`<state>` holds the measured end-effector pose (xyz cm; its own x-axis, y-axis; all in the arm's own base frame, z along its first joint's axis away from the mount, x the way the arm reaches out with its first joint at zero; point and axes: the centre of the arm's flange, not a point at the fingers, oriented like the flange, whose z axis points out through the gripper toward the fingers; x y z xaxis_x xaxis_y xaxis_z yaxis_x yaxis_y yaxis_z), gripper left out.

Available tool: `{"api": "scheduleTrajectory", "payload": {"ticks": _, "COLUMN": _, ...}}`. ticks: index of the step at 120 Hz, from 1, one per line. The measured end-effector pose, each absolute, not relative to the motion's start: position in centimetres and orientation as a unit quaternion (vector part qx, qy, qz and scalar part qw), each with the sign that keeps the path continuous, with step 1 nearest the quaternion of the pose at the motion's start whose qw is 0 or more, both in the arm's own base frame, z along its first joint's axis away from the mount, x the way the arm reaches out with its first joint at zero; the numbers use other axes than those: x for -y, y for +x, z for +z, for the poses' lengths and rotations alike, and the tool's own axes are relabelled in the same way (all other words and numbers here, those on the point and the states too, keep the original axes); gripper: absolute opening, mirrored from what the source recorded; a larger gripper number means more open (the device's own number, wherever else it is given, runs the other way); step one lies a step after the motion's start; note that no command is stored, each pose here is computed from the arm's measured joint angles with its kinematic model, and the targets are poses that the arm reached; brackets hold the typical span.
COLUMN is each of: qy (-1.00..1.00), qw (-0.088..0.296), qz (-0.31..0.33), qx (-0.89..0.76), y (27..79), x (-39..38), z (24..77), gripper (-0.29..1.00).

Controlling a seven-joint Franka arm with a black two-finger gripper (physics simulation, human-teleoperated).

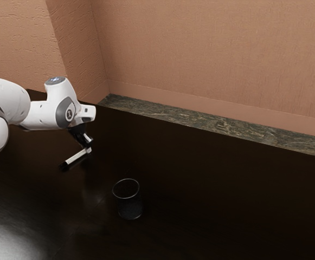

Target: Put the marker into the pen holder.

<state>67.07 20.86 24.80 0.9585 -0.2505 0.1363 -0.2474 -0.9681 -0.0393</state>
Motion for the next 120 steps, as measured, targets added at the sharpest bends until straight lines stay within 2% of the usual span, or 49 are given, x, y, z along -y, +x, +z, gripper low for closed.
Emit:
{"api": "scheduleTrajectory", "payload": {"ticks": 24, "qy": -0.988, "qw": 0.022, "qz": -0.084, "qx": -0.130, "y": 67.4, "x": -20.4, "z": 27.2, "gripper": -0.05}}
{"api": "scheduleTrajectory", "payload": {"ticks": 63, "qy": -0.972, "qw": 0.050, "qz": -0.131, "qx": -0.188, "y": 67.4, "x": -12.3, "z": 36.9, "gripper": -0.06}}
{"api": "scheduleTrajectory", "payload": {"ticks": 102, "qy": -0.953, "qw": 0.081, "qz": -0.147, "qx": -0.254, "y": 62.6, "x": -1.4, "z": 43.3, "gripper": -0.06}}
{"api": "scheduleTrajectory", "payload": {"ticks": 120, "qy": -0.947, "qw": 0.089, "qz": -0.148, "qx": -0.271, "y": 59.5, "x": 3.2, "z": 44.4, "gripper": -0.06}}
